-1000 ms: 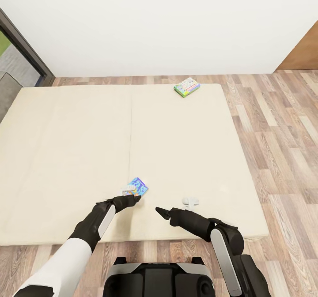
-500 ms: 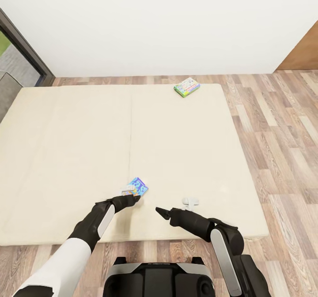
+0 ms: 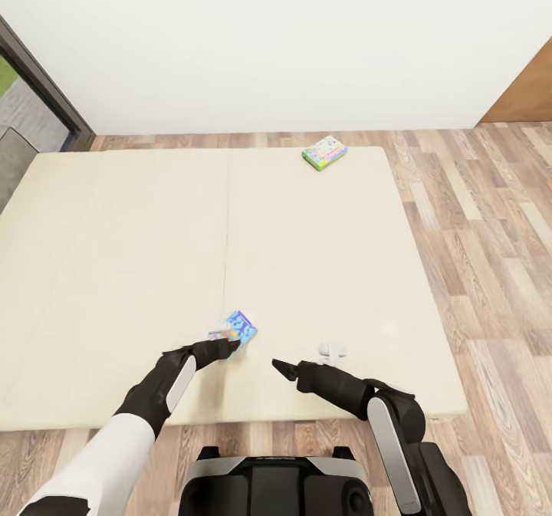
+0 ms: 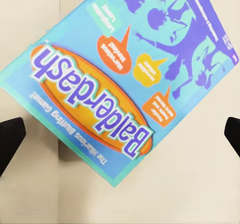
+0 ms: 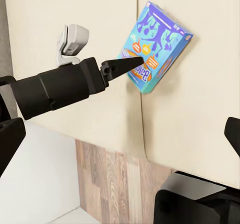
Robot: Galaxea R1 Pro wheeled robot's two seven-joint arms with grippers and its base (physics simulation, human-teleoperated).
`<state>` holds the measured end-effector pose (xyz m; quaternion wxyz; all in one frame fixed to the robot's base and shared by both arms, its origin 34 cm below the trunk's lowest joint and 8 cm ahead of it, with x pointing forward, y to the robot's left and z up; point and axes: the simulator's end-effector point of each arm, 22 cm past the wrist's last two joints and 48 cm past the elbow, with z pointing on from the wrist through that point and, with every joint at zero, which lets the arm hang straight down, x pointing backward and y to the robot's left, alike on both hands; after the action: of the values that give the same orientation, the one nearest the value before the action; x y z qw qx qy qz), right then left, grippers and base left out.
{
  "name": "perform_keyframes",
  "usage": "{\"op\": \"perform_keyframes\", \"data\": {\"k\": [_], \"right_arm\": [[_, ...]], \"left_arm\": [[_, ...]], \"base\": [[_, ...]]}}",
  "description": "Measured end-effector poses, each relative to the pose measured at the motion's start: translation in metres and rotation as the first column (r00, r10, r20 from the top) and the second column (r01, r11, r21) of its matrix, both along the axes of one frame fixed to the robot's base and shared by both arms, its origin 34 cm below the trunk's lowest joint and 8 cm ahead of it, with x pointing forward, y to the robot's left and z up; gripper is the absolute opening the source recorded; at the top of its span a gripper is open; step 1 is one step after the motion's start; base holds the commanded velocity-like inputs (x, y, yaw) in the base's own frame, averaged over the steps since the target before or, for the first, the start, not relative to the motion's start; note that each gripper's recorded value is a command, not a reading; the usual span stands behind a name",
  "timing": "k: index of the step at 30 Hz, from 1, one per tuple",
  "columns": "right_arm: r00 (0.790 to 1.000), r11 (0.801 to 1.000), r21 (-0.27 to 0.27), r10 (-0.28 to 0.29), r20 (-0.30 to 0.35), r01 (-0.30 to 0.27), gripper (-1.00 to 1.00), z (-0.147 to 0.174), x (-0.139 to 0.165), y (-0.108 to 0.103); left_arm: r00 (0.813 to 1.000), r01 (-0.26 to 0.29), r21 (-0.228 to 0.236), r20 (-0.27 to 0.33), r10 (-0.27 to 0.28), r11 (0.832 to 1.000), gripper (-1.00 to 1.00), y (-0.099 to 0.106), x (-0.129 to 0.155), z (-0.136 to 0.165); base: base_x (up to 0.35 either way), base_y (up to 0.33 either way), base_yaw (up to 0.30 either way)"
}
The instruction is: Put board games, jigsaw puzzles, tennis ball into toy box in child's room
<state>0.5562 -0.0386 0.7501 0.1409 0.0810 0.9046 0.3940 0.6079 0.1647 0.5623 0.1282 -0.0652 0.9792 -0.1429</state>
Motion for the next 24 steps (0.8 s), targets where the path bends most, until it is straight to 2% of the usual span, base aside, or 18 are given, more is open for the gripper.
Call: {"op": "perform_keyframes", "data": {"k": [13,24], "right_arm": [[1.000,1.000,0.001,0.000,0.000,0.000,1.00,0.000,0.000,0.000],[1.000,1.000,0.001,0.001,-0.002,-0.001,1.00,0.000,0.000,0.000]], "left_arm": [[1.000,-0.001,0.002,0.003,0.001,1.000,1.00,0.002,0.003,0.001],[0.999,0.009,0.037,-0.042,-0.007,0.999,1.00,0.036,0.008,0.008]], "base": [[0.014,0.000,0.000],[0.000,0.000,0.000]]}}
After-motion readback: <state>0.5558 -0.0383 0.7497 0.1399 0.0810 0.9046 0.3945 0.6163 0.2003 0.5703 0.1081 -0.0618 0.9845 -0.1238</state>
